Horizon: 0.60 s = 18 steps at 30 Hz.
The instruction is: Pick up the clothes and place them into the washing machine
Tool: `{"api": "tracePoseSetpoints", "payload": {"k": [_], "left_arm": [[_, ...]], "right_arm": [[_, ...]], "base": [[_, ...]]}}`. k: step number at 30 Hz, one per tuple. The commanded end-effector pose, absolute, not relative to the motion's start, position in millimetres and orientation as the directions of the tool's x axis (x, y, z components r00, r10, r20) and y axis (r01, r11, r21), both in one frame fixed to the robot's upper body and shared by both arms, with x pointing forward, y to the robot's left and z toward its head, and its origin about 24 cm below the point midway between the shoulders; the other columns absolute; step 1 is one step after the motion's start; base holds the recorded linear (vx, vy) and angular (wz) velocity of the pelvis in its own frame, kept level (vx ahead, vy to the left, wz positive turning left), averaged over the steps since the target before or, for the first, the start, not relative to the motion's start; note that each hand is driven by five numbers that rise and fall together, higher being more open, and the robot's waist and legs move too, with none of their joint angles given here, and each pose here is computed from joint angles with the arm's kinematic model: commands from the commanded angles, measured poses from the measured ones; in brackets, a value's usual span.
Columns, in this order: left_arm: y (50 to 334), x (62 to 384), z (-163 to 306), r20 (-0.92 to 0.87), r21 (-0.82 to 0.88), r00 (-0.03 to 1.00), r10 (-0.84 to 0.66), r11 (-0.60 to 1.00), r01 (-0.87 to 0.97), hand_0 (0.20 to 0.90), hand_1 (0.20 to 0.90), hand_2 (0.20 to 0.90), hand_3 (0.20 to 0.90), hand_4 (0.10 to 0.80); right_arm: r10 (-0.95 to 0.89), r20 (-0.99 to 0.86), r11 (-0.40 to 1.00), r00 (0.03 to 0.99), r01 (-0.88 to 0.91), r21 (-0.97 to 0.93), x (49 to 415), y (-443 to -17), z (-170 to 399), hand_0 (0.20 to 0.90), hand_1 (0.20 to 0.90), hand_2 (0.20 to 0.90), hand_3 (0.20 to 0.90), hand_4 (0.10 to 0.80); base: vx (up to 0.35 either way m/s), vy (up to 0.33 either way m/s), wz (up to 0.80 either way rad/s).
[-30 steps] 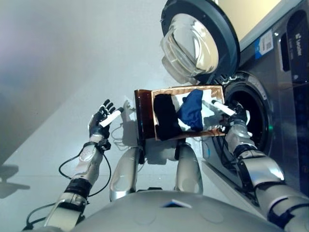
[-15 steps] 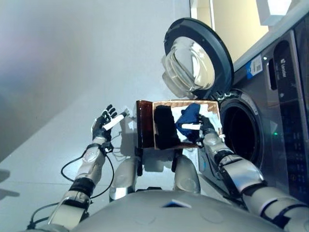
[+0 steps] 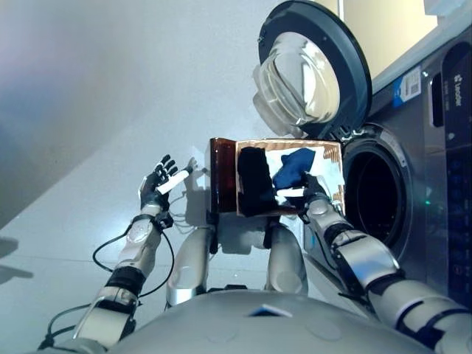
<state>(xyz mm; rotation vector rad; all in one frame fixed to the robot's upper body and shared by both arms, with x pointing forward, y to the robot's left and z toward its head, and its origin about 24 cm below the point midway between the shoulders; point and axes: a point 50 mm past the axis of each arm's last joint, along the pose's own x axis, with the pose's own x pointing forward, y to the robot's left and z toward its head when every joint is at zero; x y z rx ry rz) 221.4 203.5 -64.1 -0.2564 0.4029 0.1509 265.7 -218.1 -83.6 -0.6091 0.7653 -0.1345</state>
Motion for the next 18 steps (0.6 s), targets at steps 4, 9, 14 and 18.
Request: {"api": "tracePoseSetpoints", "payload": {"k": [4, 9, 14, 18], "left_arm": [[215, 236, -29, -0.230, -0.217, 0.965, 0.126, 0.960, -0.177, 0.900, 0.900, 0.900, 0.900, 0.800], [214, 238, -24, -0.210, -0.220, 0.970, 0.125, 0.960, -0.172, 0.900, 0.900, 0.900, 0.900, 0.800], [212, 241, -20, -0.197, -0.218, 0.975, 0.102, 0.965, -0.145, 0.900, 0.900, 0.900, 0.900, 0.800], [212, 243, -16, -0.180, -0.215, 0.980, 0.089, 0.968, -0.128, 0.900, 0.900, 0.900, 0.900, 0.800]], "right_arm": [[-0.332, -0.500, 0.757, 0.800, -0.090, -0.647, 288, -223, -61, 0.900, 0.900, 0.900, 0.900, 0.800], [-0.292, -0.457, 0.689, 0.840, -0.146, -0.710, 308, -214, -45, 0.900, 0.900, 0.900, 0.900, 0.800], [-0.268, -0.472, 0.702, 0.840, -0.166, -0.693, 318, -203, -38, 0.900, 0.900, 0.900, 0.900, 0.800], [-0.237, -0.465, 0.713, 0.853, -0.173, -0.680, 325, -192, -33, 0.900, 0.900, 0.900, 0.900, 0.800]], "base": [[-0.038, 0.005, -0.06], [-0.055, 0.009, 0.00], [0.003, 0.019, 0.02], [-0.028, 0.036, -0.02]]}}
